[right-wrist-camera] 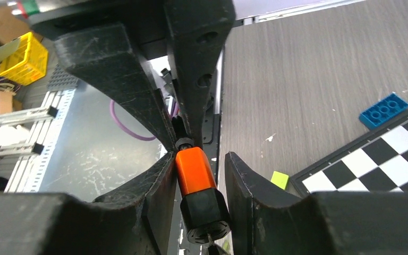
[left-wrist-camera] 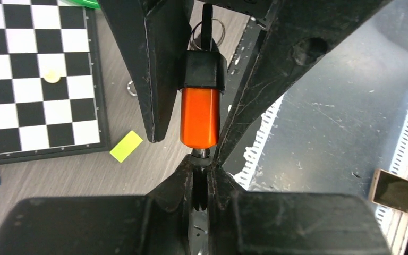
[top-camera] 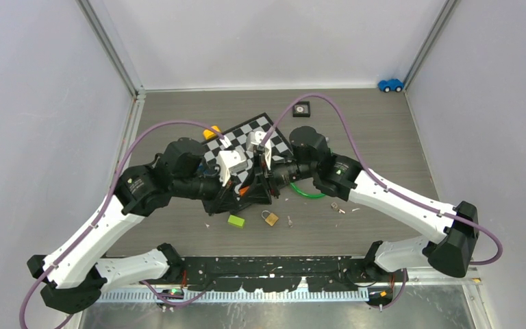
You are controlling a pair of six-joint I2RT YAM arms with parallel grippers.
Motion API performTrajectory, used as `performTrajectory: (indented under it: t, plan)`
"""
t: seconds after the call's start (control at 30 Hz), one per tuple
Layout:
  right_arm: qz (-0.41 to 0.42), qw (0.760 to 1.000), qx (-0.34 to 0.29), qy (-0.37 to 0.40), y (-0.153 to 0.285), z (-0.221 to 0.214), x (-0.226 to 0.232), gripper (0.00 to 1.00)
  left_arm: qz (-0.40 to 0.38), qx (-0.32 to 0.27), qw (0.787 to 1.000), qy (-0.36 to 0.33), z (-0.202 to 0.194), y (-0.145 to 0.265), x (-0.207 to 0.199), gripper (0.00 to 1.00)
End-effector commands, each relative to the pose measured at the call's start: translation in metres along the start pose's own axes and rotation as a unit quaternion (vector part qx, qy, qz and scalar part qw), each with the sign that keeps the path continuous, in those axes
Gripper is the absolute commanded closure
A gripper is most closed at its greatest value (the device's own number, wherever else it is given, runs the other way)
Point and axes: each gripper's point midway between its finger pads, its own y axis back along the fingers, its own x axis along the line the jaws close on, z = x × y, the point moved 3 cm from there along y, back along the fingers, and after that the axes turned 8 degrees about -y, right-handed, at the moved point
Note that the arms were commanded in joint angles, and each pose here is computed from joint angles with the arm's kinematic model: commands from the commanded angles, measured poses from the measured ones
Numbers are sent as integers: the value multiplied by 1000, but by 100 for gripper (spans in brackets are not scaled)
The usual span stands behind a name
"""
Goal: Lock with the key
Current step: Lock the lock.
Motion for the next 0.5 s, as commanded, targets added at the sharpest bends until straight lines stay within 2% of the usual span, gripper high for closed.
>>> performTrajectory:
  t: [0.0, 0.1, 0.2, 0.47]
  plan:
    - [110, 985, -79, 110, -40, 40, 43, 100, -141, -265, 944, -139, 128, 0, -42, 100]
    - [135, 982, -70, 112, -39, 37, 50, 100, -147, -267, 942, -144, 130, 1, -44, 100]
    - [125, 983, -65, 114, -36, 32, 49, 100, -139, -270, 941, -150, 128, 5, -43, 100]
    - [28, 990, -75, 118, -20, 25, 30, 100, -114, -267, 945, -152, 120, 11, -40, 100]
